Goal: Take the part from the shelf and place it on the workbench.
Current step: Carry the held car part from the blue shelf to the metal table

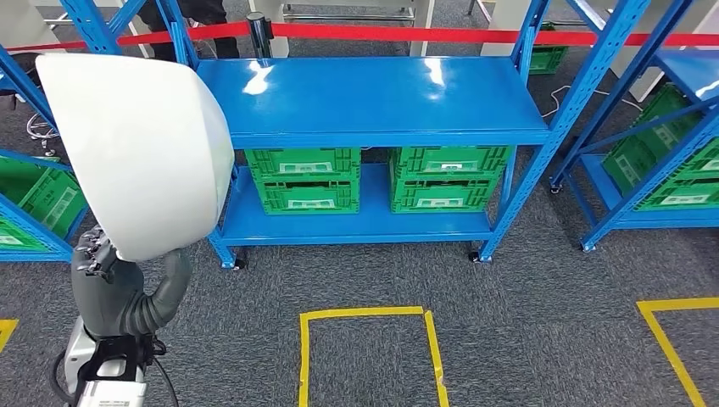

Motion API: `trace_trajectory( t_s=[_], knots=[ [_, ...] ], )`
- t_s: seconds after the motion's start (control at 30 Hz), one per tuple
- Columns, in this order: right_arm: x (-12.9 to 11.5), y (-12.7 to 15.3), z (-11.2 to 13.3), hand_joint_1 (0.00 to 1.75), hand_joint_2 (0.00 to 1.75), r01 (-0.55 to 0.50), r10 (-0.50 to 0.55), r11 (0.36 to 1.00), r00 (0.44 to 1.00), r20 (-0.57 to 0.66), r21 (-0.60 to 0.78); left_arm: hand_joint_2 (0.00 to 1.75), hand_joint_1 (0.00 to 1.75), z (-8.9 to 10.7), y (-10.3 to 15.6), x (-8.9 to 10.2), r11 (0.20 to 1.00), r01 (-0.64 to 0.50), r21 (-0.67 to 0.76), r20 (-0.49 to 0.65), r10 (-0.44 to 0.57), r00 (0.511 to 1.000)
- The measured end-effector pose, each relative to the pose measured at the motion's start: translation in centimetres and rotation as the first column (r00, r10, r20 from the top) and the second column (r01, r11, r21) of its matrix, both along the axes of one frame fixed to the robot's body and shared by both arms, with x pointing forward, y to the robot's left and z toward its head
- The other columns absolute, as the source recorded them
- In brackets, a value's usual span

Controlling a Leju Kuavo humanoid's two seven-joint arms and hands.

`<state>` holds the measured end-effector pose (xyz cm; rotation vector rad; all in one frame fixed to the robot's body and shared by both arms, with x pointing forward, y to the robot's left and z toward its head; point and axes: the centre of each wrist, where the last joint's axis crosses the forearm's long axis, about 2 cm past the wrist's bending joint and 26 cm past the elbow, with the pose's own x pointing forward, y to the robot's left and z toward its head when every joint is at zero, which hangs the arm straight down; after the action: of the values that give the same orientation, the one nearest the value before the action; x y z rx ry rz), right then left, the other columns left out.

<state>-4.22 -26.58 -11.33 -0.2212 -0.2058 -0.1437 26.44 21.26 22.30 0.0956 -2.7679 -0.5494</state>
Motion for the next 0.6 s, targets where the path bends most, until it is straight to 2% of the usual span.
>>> trace_trajectory(
  t_s=[0.27,0.6],
  knots=[
    [-0.21,0.10,0.01,0.00,0.00,0.010,-0.010,1.000,1.000,-0.026,0.010,1.75,1.75,-0.01,0.15,-0.37,1.000,-0.021,-0.008,0.022,0.021,1.000],
    [0.18,-0.01,-0.01,0.00,0.00,-0.030,0.030,1.000,0.999,0.018,0.003,1.75,1.75,-0.31,0.52,-0.64,1.000,-0.023,-0.002,0.023,0.023,0.999]
  ],
)
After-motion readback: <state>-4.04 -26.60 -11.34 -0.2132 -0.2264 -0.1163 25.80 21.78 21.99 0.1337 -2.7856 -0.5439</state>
